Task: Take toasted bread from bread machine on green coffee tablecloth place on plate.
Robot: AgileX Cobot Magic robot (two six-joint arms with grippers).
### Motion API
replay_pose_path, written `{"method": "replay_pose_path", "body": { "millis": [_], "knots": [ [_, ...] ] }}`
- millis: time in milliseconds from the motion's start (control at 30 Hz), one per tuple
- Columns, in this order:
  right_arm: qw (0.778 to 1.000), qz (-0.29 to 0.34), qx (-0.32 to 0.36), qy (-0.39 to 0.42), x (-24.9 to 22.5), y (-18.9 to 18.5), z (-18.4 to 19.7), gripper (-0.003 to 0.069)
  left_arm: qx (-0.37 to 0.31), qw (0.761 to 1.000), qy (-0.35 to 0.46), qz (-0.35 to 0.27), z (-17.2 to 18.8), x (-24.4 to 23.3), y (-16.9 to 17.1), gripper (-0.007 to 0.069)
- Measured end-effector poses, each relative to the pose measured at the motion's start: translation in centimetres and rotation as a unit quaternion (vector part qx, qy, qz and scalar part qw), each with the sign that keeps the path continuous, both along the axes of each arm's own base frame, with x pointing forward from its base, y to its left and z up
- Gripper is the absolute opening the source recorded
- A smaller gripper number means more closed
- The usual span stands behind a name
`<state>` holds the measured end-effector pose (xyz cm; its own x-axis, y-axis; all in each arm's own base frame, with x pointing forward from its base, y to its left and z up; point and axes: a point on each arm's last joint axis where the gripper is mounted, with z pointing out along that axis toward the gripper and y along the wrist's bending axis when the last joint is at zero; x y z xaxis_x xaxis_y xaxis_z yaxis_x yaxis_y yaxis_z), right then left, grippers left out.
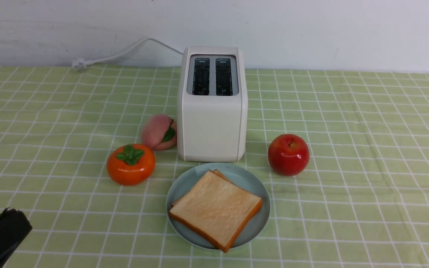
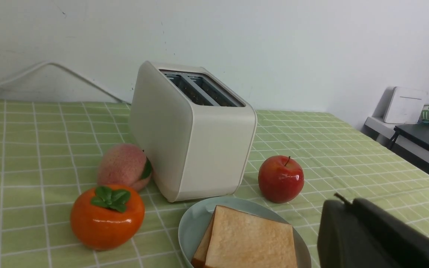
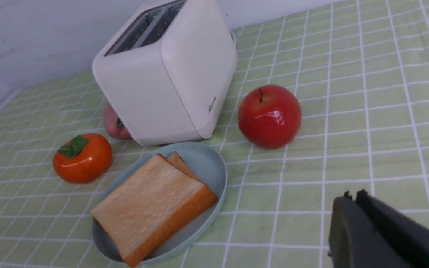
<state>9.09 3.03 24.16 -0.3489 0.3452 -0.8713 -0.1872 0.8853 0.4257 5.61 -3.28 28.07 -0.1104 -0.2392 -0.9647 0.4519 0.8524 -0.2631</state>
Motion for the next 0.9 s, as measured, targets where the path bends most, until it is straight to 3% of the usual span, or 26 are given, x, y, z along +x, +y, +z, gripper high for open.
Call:
{"method": "replay_pose_path", "body": {
  "millis": [400, 733, 900],
  "knots": [
    [0.997, 0.009, -0.017, 0.077, -0.7, 0.0, -4.3, 0.0017, 0.000, 1.000, 0.000, 0.000, 0.0, 0.0, 0.0, 0.0036],
    [0.990, -0.051, -0.131, -0.027, -2.8, -1.9, -6.2, -0.0019, 0.000, 1.000, 0.002, -0.001, 0.0, 0.0, 0.0, 0.0045],
    [0.984, -0.077, -0.161, -0.008, -3.8, -2.4, -6.9, -0.0019, 0.001, 1.000, 0.004, -0.002, -0.1, 0.0, 0.0, 0.0053]
  ]
}}
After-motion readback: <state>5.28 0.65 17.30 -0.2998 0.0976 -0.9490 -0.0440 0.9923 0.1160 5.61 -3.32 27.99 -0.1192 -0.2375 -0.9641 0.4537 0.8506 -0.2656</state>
